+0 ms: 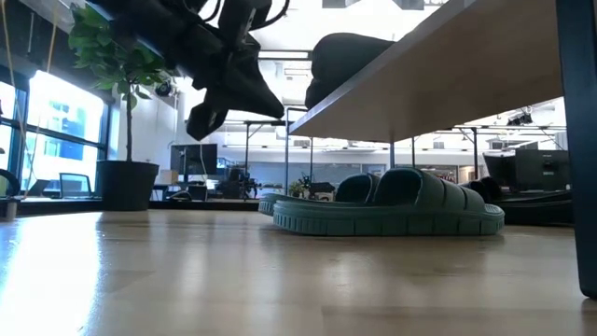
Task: Pick and place slides into the shelf
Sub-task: Put the black slides under the shelf
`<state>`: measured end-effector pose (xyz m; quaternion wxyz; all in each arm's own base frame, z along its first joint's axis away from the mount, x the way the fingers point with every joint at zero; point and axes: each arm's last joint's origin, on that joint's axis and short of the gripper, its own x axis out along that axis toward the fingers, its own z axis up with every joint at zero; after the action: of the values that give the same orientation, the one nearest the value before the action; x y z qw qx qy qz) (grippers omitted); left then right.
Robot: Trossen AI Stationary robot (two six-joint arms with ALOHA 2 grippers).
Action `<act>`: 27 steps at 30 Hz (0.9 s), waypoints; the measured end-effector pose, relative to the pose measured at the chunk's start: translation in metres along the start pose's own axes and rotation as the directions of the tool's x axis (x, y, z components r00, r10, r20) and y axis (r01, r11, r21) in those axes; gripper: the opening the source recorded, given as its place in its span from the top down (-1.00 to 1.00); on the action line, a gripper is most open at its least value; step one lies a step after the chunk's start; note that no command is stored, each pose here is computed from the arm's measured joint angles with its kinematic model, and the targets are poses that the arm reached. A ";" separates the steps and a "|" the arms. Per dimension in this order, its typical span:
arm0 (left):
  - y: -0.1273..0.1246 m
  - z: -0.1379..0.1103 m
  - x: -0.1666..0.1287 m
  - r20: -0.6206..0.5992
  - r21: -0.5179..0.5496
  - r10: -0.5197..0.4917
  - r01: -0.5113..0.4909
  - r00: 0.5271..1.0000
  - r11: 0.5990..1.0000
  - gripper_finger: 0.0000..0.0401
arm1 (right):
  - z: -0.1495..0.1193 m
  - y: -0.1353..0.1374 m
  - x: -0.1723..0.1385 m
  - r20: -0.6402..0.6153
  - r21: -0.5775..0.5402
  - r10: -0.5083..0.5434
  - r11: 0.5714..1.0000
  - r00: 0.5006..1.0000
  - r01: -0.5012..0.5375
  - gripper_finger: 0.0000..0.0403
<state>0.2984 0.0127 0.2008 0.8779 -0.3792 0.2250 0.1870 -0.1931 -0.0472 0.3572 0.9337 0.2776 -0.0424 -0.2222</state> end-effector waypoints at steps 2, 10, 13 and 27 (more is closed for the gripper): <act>-0.002 -0.002 0.000 -0.002 0.006 -0.003 0.003 1.000 1.000 1.00 | -0.011 0.016 -0.002 -0.016 -0.007 -0.026 1.000 1.000 0.026 0.59; -0.010 -0.011 -0.002 -0.039 0.107 -0.039 0.043 0.998 0.993 1.00 | -0.074 0.093 0.021 -0.123 0.034 -0.175 0.983 0.977 0.180 0.59; -0.014 -0.015 -0.004 -0.069 0.160 -0.071 0.081 0.995 0.984 1.00 | -0.091 0.121 0.043 -0.110 0.012 -0.168 0.985 0.980 0.170 0.59; -0.034 -0.017 -0.008 -0.041 0.211 -0.237 0.240 0.971 0.948 1.00 | -0.073 0.141 0.125 -0.279 -0.166 -0.324 0.944 0.904 0.286 0.59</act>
<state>0.3043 -0.0230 0.2144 0.9280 -0.3082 0.2029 0.0514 -0.0110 0.0398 0.3655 0.8978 0.2544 0.1587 -0.3227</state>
